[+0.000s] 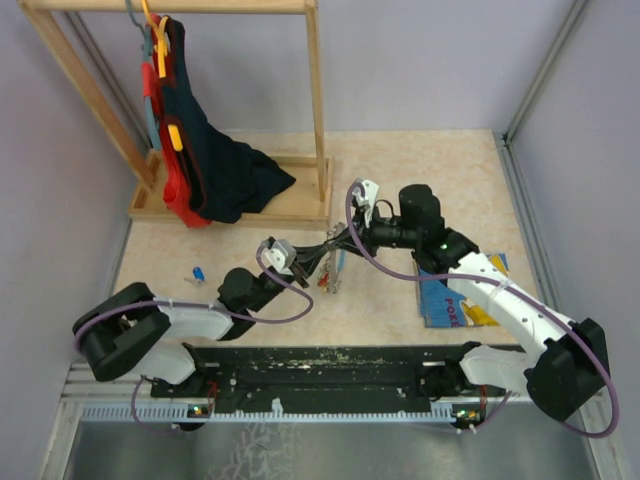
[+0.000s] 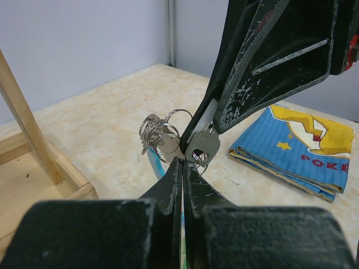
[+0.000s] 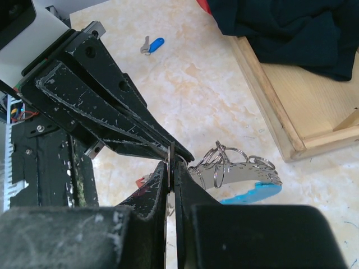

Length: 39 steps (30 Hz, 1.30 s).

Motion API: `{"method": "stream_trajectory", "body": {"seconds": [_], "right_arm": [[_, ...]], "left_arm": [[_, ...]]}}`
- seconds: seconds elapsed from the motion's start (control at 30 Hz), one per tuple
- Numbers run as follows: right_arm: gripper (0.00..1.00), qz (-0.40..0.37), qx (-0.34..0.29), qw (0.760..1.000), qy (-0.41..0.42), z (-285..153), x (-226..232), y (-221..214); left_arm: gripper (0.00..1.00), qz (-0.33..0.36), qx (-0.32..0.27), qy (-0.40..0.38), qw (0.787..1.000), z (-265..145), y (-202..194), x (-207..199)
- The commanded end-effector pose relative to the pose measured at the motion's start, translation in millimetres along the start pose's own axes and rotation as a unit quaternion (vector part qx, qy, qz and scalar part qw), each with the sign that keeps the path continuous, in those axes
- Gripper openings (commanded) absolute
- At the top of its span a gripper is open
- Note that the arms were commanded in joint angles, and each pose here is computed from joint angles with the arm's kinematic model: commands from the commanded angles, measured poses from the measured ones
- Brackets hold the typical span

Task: Remove the keys from the keyring

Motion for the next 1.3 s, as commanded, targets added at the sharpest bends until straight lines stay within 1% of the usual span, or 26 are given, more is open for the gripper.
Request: {"method": "stream_trajectory", "body": {"seconds": [0.0,0.03,0.13,0.37,0.47,0.57,0.67,0.73,0.8,0.87,0.93,1.07,1.17,1.27], "right_arm": [[0.0,-0.028,-0.024,0.999,0.018,-1.6,10.4,13.9],[0.0,-0.028,-0.022,0.999,0.019,-1.9,10.4,13.1],[0.0,-0.031,-0.021,0.999,0.018,-3.2,10.7,13.2],[0.0,-0.037,-0.024,0.999,0.011,-7.5,9.1,15.8],[0.0,-0.038,-0.024,0.999,0.01,-7.6,8.9,15.9],[0.0,-0.041,-0.022,0.999,0.007,-7.9,8.0,15.2],[0.0,-0.055,-0.017,0.998,0.004,-9.6,7.2,13.9],[0.0,-0.064,-0.014,0.998,0.003,-11.0,7.2,13.7],[0.0,-0.074,-0.011,0.997,0.007,-12.7,8.8,14.3],[0.0,-0.086,-0.007,0.996,0.011,-14.1,9.5,14.0],[0.0,-0.098,-0.005,0.995,0.011,-15.8,10.0,14.0],[0.0,-0.13,0.009,0.991,0.023,-20.9,13.3,12.1],[0.0,-0.156,0.017,0.987,0.035,-24.9,16.9,12.5],[0.0,-0.163,0.018,0.986,0.038,-26.3,18.3,13.4]], "left_arm": [[0.0,0.005,-0.056,-0.013,0.998,4.4,27.4,0.6],[0.0,0.007,-0.055,-0.014,0.998,3.1,26.8,0.5],[0.19,0.016,-0.053,-0.014,0.998,-1.6,26.9,1.5],[0.33,0.04,-0.031,-0.007,0.999,-18.4,22.0,6.4],[0.42,0.05,-0.023,-0.013,0.998,-25.8,21.7,6.2],[0.5,0.064,-0.016,-0.027,0.997,-33.8,21.4,5.0],[0.6,0.087,-0.021,-0.048,0.995,-40.5,28.5,3.8],[0.61,0.111,-0.019,-0.078,0.991,-39.6,32.4,2.0],[0.62,0.132,-0.01,-0.127,0.983,-34.2,33.8,-2.8],[0.6,0.135,0.006,-0.18,0.974,-26.0,32.9,-9.1],[0.57,0.136,0.024,-0.205,0.969,-15.4,32.9,-9.9],[0.56,0.139,0.05,-0.213,0.966,-0.5,28.4,-5.4],[0.55,0.137,0.052,-0.213,0.966,5.6,29.9,-2.1],[0.53,0.133,0.048,-0.236,0.961,8.0,30.3,-4.5]]}}
Point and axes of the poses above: each gripper's point midway between its finger pads, its own z axis out along the fingers, its own x axis along the line the jaws close on, y = z × x, the point moved 6 cm from there along -z, back along the fingers, and after that the axes turned 13 degrees about z, right-handed, at the moved point
